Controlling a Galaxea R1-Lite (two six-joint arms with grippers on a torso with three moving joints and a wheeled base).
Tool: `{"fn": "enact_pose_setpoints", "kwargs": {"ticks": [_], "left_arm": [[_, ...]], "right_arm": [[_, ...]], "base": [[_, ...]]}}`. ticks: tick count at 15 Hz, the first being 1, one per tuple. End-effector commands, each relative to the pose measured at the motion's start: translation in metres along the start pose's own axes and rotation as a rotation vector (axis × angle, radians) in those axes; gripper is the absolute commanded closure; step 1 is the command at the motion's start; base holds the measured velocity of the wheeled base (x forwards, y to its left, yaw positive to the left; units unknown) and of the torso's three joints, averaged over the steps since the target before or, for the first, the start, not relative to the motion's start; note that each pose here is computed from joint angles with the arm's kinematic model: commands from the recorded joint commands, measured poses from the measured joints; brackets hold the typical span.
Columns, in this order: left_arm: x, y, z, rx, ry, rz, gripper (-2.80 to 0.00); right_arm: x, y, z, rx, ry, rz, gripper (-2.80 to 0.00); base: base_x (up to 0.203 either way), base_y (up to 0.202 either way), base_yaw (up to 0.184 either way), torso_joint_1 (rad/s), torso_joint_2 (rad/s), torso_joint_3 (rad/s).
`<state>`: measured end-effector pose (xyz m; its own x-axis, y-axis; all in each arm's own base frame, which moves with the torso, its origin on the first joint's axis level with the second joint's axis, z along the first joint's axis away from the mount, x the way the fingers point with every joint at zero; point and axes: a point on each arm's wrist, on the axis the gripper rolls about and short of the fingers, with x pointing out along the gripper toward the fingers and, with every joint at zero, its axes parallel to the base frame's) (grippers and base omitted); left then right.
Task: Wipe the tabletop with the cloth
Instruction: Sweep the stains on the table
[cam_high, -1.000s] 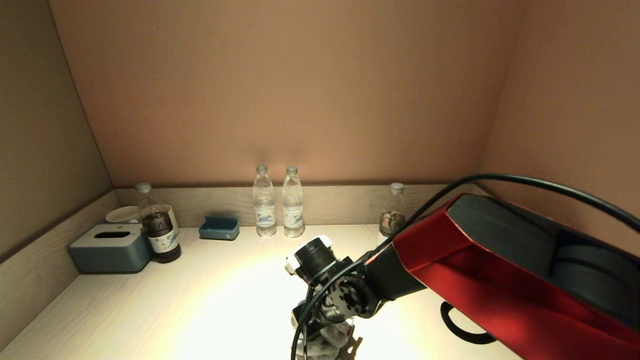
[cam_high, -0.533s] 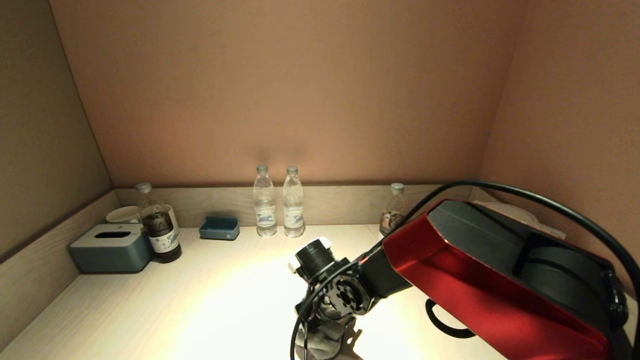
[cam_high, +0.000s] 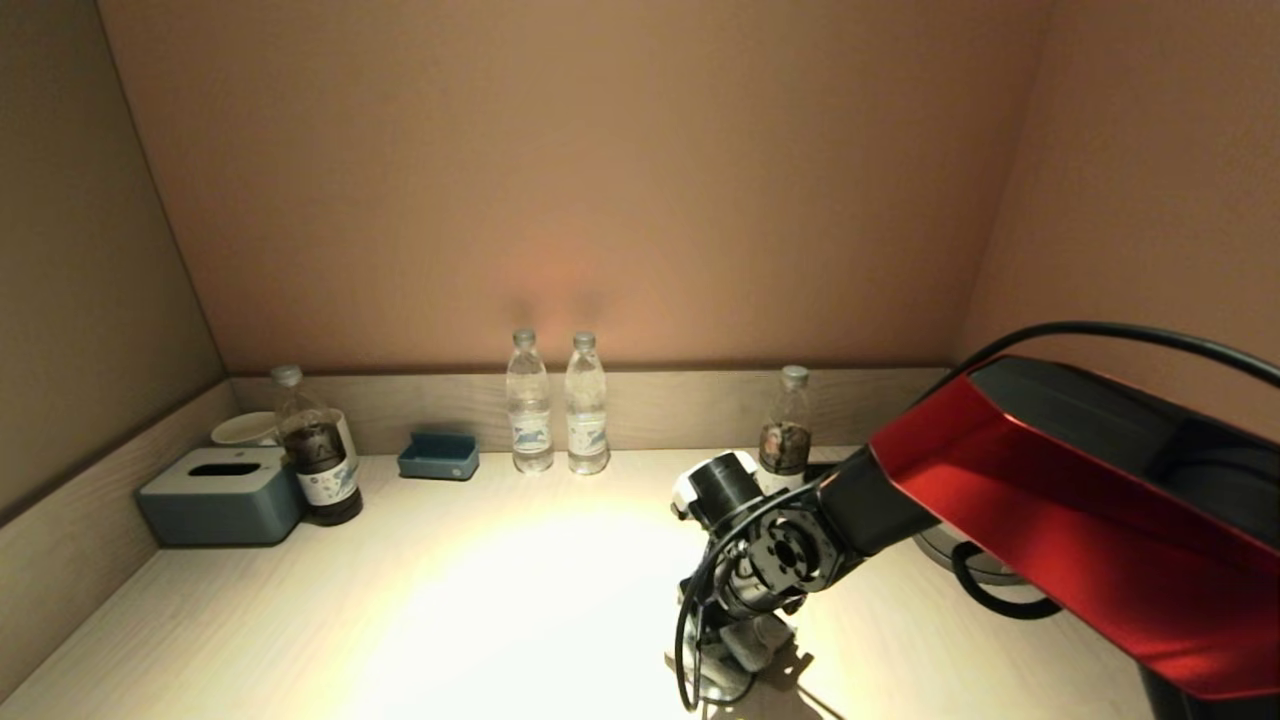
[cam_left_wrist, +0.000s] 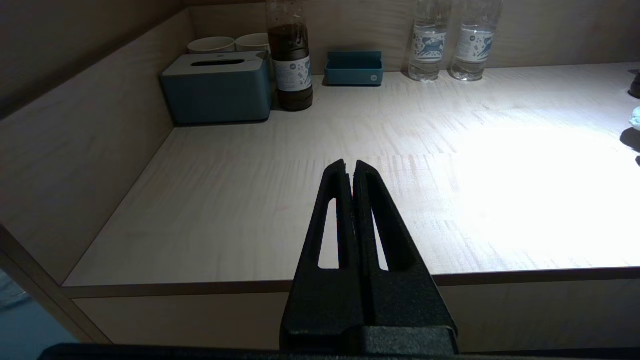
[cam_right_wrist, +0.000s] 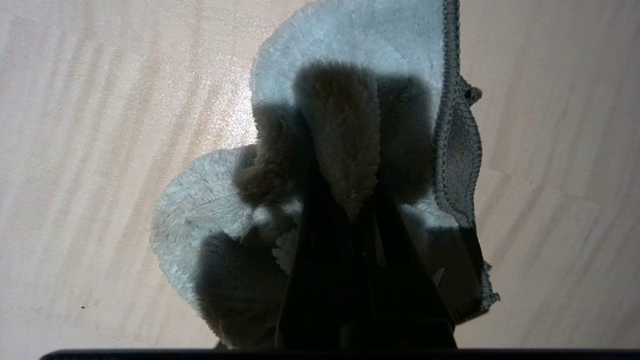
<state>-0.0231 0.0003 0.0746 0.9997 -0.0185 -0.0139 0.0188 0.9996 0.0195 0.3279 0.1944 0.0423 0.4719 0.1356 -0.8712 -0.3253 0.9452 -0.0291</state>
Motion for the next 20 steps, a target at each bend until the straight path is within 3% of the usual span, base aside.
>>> {"fn": "enact_pose_setpoints", "kwargs": {"ticks": [1,9,11,15,20], "left_arm": [[0.0,0.0,0.0,-0.001,0.0,0.0,0.0],[0.0,0.0,0.0,-0.001,0.0,0.0,0.0],[0.0,0.0,0.0,-0.001,0.0,0.001,0.0],[0.0,0.0,0.0,-0.001,0.0,0.0,0.0],[0.0,0.0,0.0,-0.001,0.0,0.0,0.0]], "right_arm": [[-0.014,-0.012,0.0,0.023,-0.019,-0.009,0.0],[-0.061,-0.077,-0.041,0.141,0.019,-0.096,0.0],[-0.07,-0.103,-0.054,0.176,0.036,-0.138,0.0],[-0.08,-0.144,-0.076,0.294,0.066,-0.205,0.0],[-0.083,-0.176,-0.104,0.395,0.129,-0.267,0.0]], "base": [[0.0,0.0,0.0,0.0,0.0,0.0],[0.0,0.0,0.0,0.0,0.0,0.0],[0.0,0.0,0.0,0.0,0.0,0.0],[0.0,0.0,0.0,0.0,0.0,0.0],[0.0,0.0,0.0,0.0,0.0,0.0]]}}
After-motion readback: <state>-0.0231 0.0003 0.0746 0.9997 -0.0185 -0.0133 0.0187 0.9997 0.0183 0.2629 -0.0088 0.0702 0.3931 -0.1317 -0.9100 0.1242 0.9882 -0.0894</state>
